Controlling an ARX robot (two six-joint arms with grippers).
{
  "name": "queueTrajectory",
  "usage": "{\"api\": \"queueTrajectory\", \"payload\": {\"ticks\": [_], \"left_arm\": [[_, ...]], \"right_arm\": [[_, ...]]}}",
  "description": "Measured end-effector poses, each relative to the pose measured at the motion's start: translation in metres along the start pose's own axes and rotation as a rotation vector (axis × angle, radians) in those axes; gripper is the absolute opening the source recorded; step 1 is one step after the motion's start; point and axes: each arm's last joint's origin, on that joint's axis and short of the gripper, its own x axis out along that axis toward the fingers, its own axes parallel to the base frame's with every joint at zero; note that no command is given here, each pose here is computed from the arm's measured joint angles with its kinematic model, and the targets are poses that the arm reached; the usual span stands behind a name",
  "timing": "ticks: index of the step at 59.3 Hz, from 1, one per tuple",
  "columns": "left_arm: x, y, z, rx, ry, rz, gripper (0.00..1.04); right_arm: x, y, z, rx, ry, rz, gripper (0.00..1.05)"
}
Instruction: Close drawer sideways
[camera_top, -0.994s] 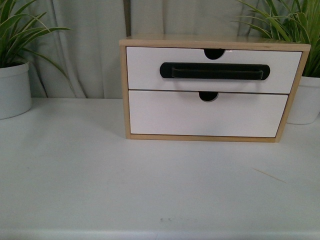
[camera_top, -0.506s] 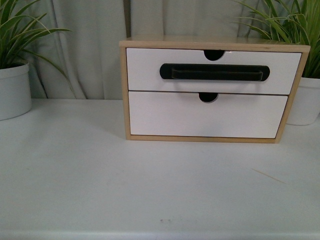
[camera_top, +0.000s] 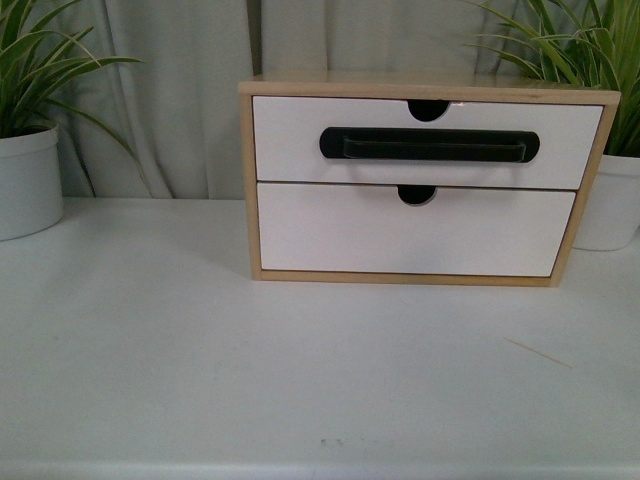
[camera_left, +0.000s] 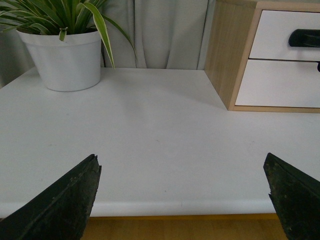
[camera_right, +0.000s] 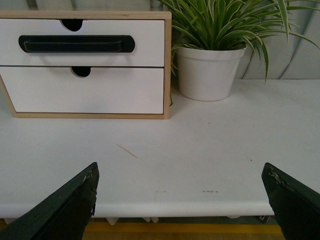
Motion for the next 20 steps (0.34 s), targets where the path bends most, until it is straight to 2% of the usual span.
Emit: {"api": "queueTrajectory", "payload": {"ticks": [20], "left_arm": [[0.0000,0.0000,0.0000,0.000,0.000,0.000,0.99]], "right_arm": [[0.0000,0.0000,0.0000,0.000,0.000,0.000,0.96]]}}
